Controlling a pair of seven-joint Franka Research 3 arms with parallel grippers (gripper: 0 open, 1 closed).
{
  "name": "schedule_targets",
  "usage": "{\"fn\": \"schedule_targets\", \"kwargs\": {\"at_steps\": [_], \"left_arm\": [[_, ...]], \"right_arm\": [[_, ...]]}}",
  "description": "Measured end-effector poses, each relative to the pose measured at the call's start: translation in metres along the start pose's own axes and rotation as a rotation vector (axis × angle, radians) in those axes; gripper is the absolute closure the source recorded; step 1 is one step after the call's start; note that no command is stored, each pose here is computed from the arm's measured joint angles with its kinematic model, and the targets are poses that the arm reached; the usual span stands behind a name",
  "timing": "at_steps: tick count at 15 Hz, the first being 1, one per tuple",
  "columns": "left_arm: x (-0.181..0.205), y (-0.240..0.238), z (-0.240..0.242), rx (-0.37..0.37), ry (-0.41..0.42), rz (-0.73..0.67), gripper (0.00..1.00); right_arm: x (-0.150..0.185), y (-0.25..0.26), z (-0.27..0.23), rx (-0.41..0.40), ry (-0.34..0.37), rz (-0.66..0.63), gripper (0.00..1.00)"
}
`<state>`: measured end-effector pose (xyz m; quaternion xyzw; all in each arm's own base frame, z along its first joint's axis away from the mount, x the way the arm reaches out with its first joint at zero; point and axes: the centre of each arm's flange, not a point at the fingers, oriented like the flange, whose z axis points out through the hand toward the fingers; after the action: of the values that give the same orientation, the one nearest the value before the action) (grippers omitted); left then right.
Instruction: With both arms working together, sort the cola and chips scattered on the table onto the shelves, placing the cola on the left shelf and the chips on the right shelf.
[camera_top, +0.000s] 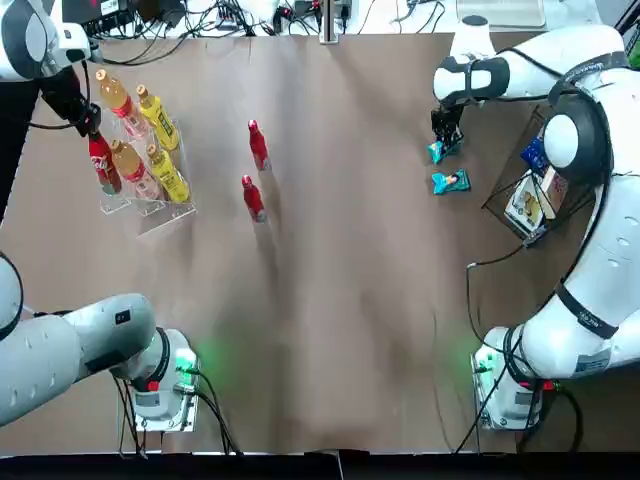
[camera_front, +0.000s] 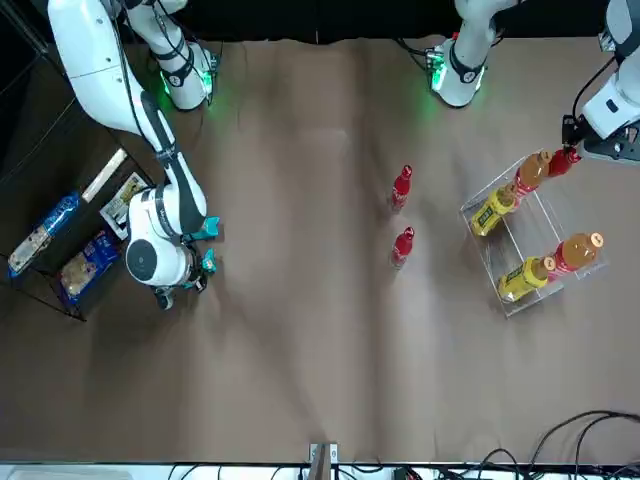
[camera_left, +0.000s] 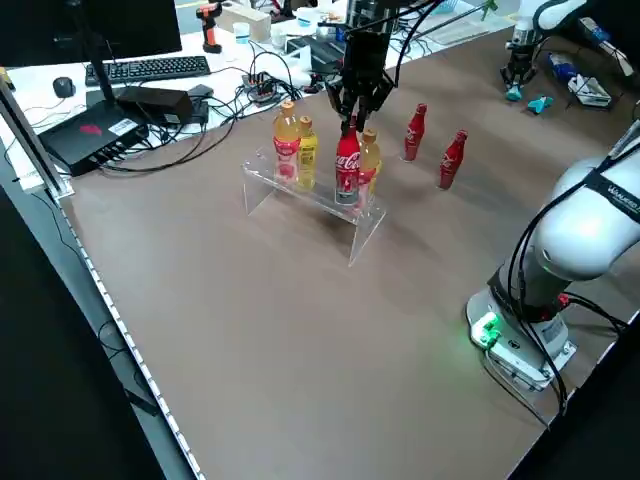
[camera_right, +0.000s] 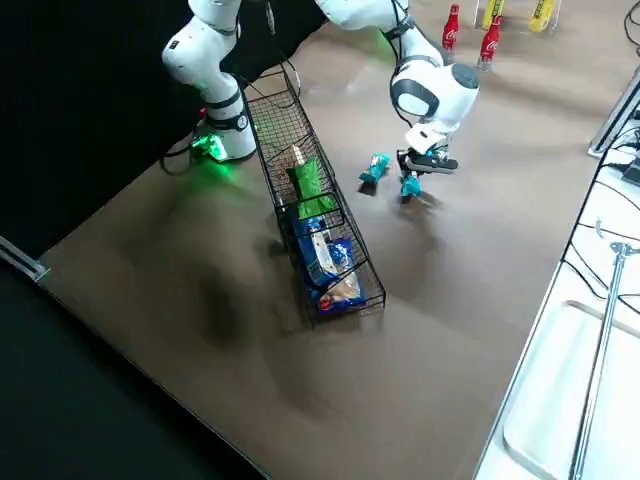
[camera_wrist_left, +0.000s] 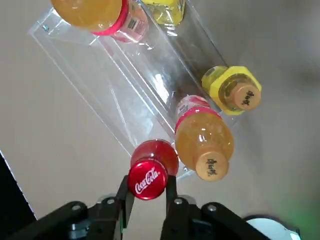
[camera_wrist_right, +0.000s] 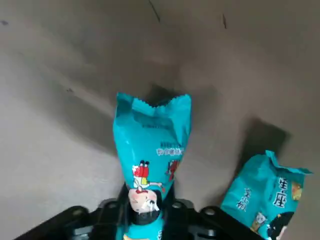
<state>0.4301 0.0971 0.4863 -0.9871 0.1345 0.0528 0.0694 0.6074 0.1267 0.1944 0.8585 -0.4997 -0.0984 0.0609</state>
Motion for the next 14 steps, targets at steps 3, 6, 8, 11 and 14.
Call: {"fn": "schedule_targets", "kwargs": {"at_steps": [3,6,8,11,14], "left_arm": [[-0.001,0.0,0.004,0.001,0.003,-0.002,0.7],[-0.002,0.0,0.004,0.002,0.005,-0.002,0.69],[-0.002,0.0,0.004,0.002,0.005,-0.002,0.66],[-0.002,0.001,0.004,0.002,0.005,-0.001,0.4],[-0.003,0.001,-0.003,0.009,0.016,-0.003,0.14]], "right_arm": [[0.022,-0.009,-0.04,0.041,0.036,0.047,0.77],[0.053,0.006,-0.124,-0.044,0.107,0.049,0.77],[0.062,0.028,-0.191,-0.12,0.132,-0.004,0.77],[0.081,0.072,-0.262,-0.193,0.115,-0.099,0.77],[0.108,0.127,-0.315,-0.24,0.116,-0.201,0.77]]}}
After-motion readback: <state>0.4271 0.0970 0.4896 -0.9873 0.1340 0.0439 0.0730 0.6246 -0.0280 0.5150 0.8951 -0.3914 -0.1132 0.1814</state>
